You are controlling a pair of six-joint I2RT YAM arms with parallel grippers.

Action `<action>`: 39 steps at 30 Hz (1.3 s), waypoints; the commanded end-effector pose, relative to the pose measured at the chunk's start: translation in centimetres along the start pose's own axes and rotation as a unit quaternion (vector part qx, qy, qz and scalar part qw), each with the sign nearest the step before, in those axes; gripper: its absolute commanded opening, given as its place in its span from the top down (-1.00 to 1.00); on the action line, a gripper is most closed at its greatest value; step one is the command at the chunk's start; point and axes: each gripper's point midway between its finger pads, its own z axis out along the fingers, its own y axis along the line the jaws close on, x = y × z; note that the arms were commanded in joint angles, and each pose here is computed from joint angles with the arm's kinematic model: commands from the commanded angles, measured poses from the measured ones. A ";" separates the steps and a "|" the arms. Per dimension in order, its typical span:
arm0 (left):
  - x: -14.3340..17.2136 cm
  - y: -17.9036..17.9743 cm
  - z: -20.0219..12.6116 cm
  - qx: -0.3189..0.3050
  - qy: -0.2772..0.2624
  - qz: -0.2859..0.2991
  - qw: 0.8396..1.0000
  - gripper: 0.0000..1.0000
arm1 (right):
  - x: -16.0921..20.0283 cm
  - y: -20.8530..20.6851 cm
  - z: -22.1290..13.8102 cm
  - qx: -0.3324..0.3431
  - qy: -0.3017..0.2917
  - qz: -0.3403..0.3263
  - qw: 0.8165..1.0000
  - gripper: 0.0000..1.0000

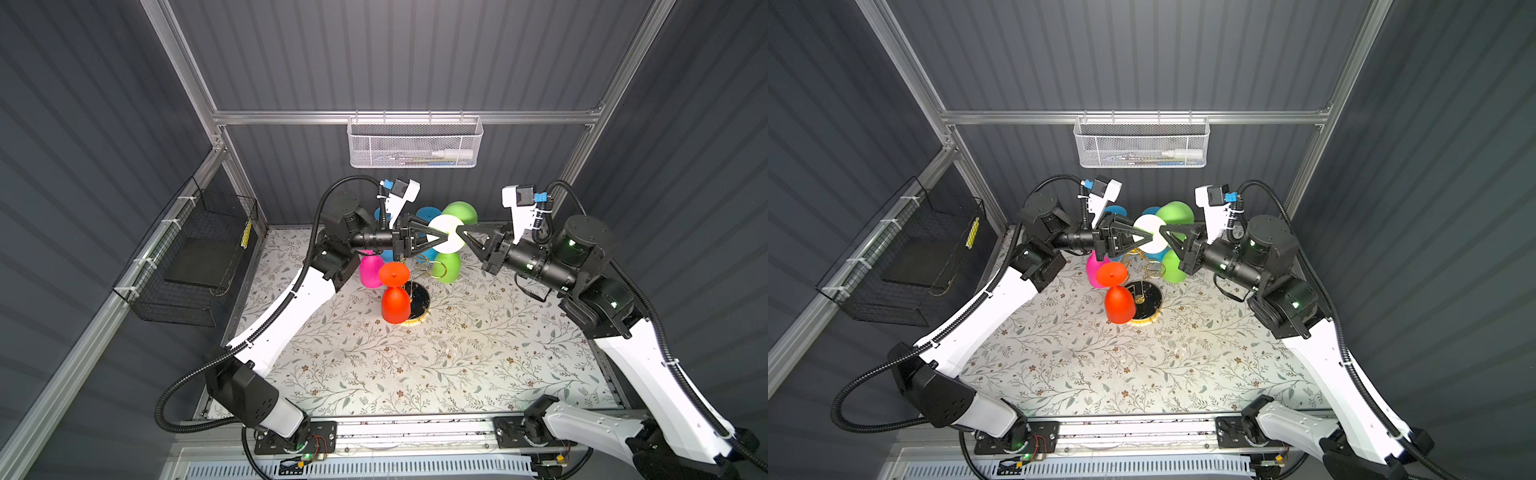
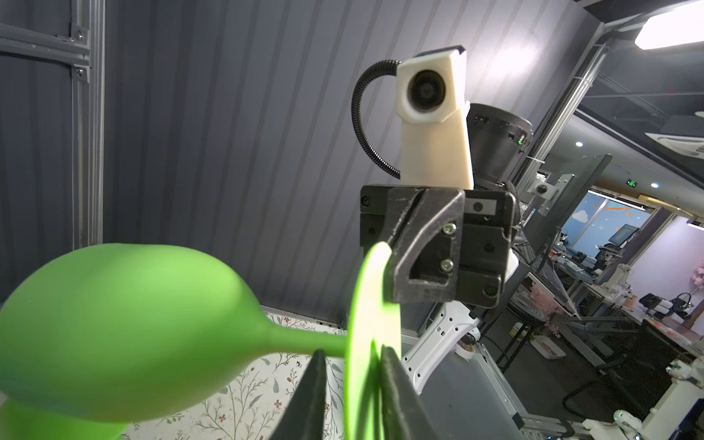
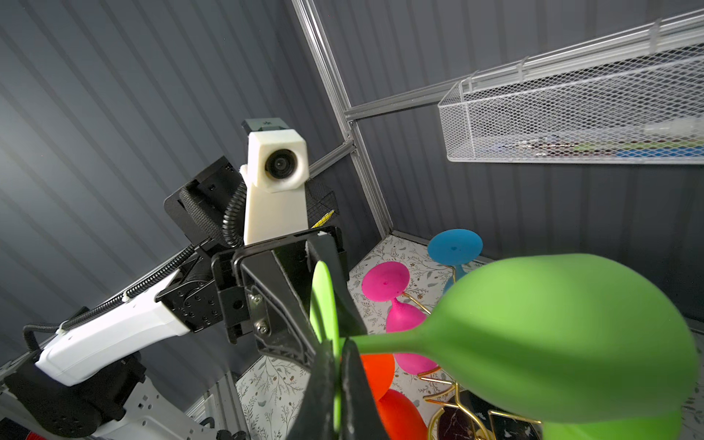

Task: Take the wine glass off the wine glass rack
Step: Pick up the wine glass from the wine glass rack.

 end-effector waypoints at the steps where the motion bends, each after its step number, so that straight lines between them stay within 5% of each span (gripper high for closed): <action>1: -0.8 -1.7 0.2 0.033 -0.005 0.013 0.999 0.65 | -0.5 0.7 0.2 -0.016 -0.008 -0.007 1.000 1.00; 6: -1.2 -2.0 0.2 0.039 -0.010 0.007 0.999 1.00 | -0.1 0.4 0.5 -0.013 -0.001 -0.005 1.000 1.00; 9: -1.7 -2.2 0.2 0.043 -0.014 -0.005 0.999 1.00 | 0.0 0.2 0.4 -0.007 -0.002 -0.005 1.000 0.97; 14: -2.9 -2.2 0.4 0.050 -0.024 -0.038 0.998 1.00 | 0.1 -0.2 -0.4 0.013 -0.002 -0.021 1.000 0.17; 18: -3.3 -1.4 0.5 0.038 -0.026 -0.067 0.997 1.00 | -0.1 -1.7 -2.3 0.072 -0.021 -0.055 0.996 -0.21; 28: -3.9 1.5 0.1 -0.009 -0.042 -0.120 0.992 1.00 | 2.6 -6.6 -5.2 0.198 -0.030 -0.202 0.959 -0.65; 39: -3.4 2.7 0.1 -0.026 -0.029 -0.156 0.987 1.00 | 3.6 -8.1 -1.2 0.181 -0.045 -0.354 0.916 -0.97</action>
